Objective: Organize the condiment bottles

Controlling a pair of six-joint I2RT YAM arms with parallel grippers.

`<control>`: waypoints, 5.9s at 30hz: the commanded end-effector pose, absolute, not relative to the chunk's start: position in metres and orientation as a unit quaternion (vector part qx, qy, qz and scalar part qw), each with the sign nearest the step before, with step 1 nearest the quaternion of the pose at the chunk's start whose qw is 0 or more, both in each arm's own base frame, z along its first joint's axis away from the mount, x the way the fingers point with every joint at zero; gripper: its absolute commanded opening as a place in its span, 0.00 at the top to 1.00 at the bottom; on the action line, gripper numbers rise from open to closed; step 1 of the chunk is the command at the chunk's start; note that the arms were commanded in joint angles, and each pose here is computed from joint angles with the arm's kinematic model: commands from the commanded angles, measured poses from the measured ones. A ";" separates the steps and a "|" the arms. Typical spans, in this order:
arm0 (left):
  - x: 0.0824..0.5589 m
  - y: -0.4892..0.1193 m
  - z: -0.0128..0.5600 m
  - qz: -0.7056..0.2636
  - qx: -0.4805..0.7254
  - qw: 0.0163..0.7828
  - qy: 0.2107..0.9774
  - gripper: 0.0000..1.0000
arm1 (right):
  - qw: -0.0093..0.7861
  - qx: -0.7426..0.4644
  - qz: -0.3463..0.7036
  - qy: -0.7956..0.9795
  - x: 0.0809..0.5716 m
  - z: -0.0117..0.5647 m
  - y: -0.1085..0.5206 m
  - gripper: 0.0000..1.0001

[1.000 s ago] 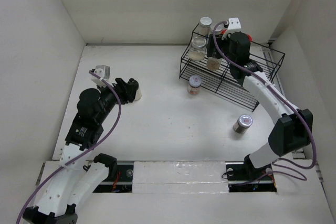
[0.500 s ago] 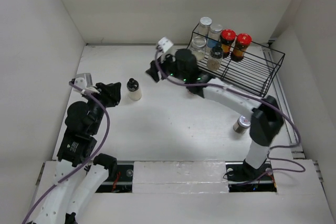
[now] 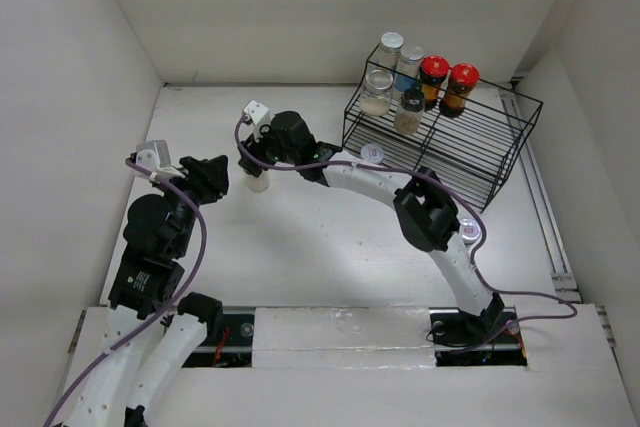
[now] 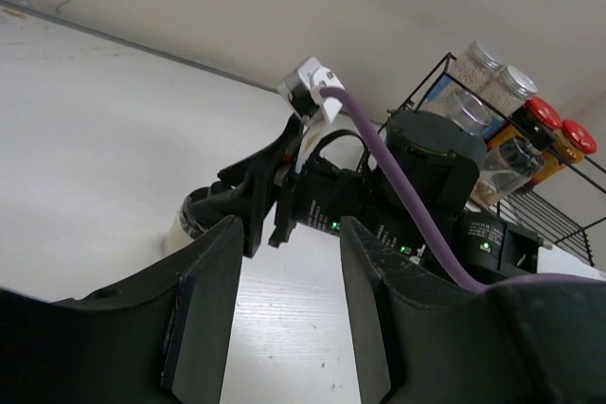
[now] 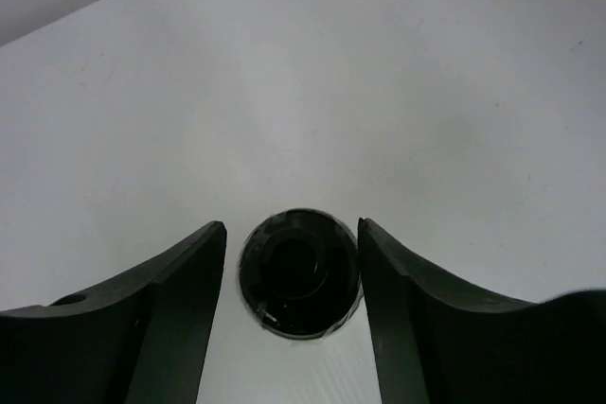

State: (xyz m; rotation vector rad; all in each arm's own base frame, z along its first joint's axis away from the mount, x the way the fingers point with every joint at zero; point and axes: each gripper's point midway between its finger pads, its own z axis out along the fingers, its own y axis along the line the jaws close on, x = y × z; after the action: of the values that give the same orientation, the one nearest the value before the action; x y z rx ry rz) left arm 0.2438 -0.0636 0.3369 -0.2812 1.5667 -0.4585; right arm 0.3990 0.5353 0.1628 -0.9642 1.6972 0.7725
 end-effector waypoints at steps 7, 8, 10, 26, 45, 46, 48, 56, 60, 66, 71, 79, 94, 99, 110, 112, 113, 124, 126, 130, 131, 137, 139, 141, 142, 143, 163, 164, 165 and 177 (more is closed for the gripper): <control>0.248 -0.071 0.335 -0.211 -0.106 0.673 0.701 0.59 | 0.530 -0.371 0.315 0.694 0.416 0.173 0.547 0.74; 0.248 -0.071 0.335 -0.211 -0.106 0.673 0.701 0.59 | 0.533 -0.370 0.317 0.692 0.415 0.177 0.546 0.80; 0.248 -0.071 0.337 -0.213 -0.106 0.676 0.698 0.59 | 0.546 -0.362 0.326 0.682 0.412 0.194 0.543 0.91; 0.251 -0.078 0.332 -0.219 -0.095 0.666 0.706 0.59 | 0.738 -0.176 0.255 0.599 0.393 0.477 0.273 0.94; 0.259 -0.084 0.324 -0.221 -0.089 0.654 0.718 0.59 | 0.723 0.018 0.077 0.686 0.422 0.411 0.056 0.94; 0.259 -0.084 0.324 -0.221 -0.089 0.654 0.718 0.59 | 0.712 0.018 0.075 0.698 0.429 0.397 0.058 0.94; 0.259 -0.084 0.324 -0.221 -0.089 0.654 0.718 0.59 | 0.715 0.026 0.068 0.696 0.439 0.393 0.055 0.94; 0.257 -0.083 0.327 -0.222 -0.089 0.657 0.715 0.59 | 0.690 0.028 0.060 0.720 0.478 0.342 0.059 0.95; 0.257 -0.083 0.327 -0.222 -0.089 0.657 0.715 0.59 | 0.683 0.023 0.077 0.726 0.483 0.331 0.066 0.75; 0.258 -0.086 0.324 -0.224 -0.085 0.652 0.719 0.59 | 0.689 0.036 0.071 0.720 0.471 0.347 0.066 0.23; 0.258 -0.086 0.324 -0.224 -0.085 0.652 0.719 0.59 | 0.713 0.046 0.082 0.695 0.430 0.381 0.074 0.16; 0.256 -0.087 0.327 -0.229 -0.082 0.654 0.716 0.59 | 0.650 -0.031 0.165 0.741 0.368 0.292 0.171 0.78; 0.256 -0.087 0.327 -0.229 -0.082 0.654 0.716 0.59 | 0.527 -0.058 0.105 0.841 0.421 0.141 0.227 0.10; 0.256 -0.087 0.329 -0.230 -0.082 0.657 0.713 0.59 | 0.537 -0.033 0.075 0.840 0.443 0.123 0.226 0.10; 0.257 -0.090 0.329 -0.234 -0.072 0.656 0.714 0.59 | 0.569 -0.005 0.026 0.822 0.461 0.105 0.243 0.15; 0.257 -0.090 0.329 -0.234 -0.072 0.656 0.714 0.59 | 0.577 -0.003 0.029 0.817 0.462 0.106 0.248 0.35; 0.257 -0.092 0.329 -0.238 -0.068 0.655 0.714 0.59 | 0.577 -0.008 0.033 0.816 0.457 0.103 0.252 0.44; 0.257 -0.092 0.329 -0.237 -0.069 0.655 0.714 0.59 | 0.665 -0.046 0.147 0.731 0.365 0.294 0.237 0.60; 0.256 -0.094 0.329 -0.241 -0.065 0.654 0.715 0.59 | 0.695 -0.019 0.149 0.703 0.355 0.336 0.193 0.60; 0.255 -0.092 0.331 -0.239 -0.068 0.658 0.711 0.59 | 0.725 0.053 0.116 0.677 0.344 0.370 0.119 0.60; 0.255 -0.092 0.331 -0.239 -0.068 0.658 0.711 0.59 | 0.726 0.063 0.105 0.677 0.345 0.367 0.108 0.60; 0.255 -0.092 0.331 -0.239 -0.068 0.658 0.711 0.59 | 0.696 0.145 0.033 0.702 0.369 0.334 0.033 0.60; 0.254 -0.093 0.331 -0.242 -0.065 0.657 0.711 0.59 | 0.685 0.153 0.030 0.711 0.381 0.322 0.020 0.60; 0.254 -0.093 0.331 -0.242 -0.065 0.657 0.711 0.59 | 0.667 0.151 0.035 0.729 0.392 0.304 0.022 0.60; 0.256 -0.094 0.329 -0.241 -0.065 0.654 0.714 0.59 | 0.672 0.155 0.034 0.723 0.398 0.304 0.018 0.60; 0.256 -0.094 0.329 -0.241 -0.065 0.654 0.714 0.59 | 0.662 0.154 0.030 0.733 0.406 0.294 0.020 0.60; 0.249 -0.093 0.334 -0.247 -0.062 0.659 0.707 0.57 | 0.617 0.225 -0.029 0.753 0.328 0.273 -0.002 0.01; 0.249 -0.093 0.334 -0.247 -0.062 0.659 0.707 0.55 | 0.608 0.248 -0.022 0.754 0.314 0.264 -0.004 0.01; 0.249 -0.093 0.332 -0.246 -0.062 0.656 0.711 0.55 | 0.597 0.255 -0.028 0.760 0.305 0.254 -0.007 0.03; 0.240 -0.109 0.326 -0.288 -0.058 0.612 0.734 0.49 | 0.453 0.289 0.010 0.843 0.228 0.168 0.004 0.04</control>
State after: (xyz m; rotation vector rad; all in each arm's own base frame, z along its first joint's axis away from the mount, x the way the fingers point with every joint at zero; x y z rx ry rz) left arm 0.2536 -0.1053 0.2921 -0.1602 1.7971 -0.5824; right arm 0.2401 -0.0075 0.1710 0.6609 2.0345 -0.0612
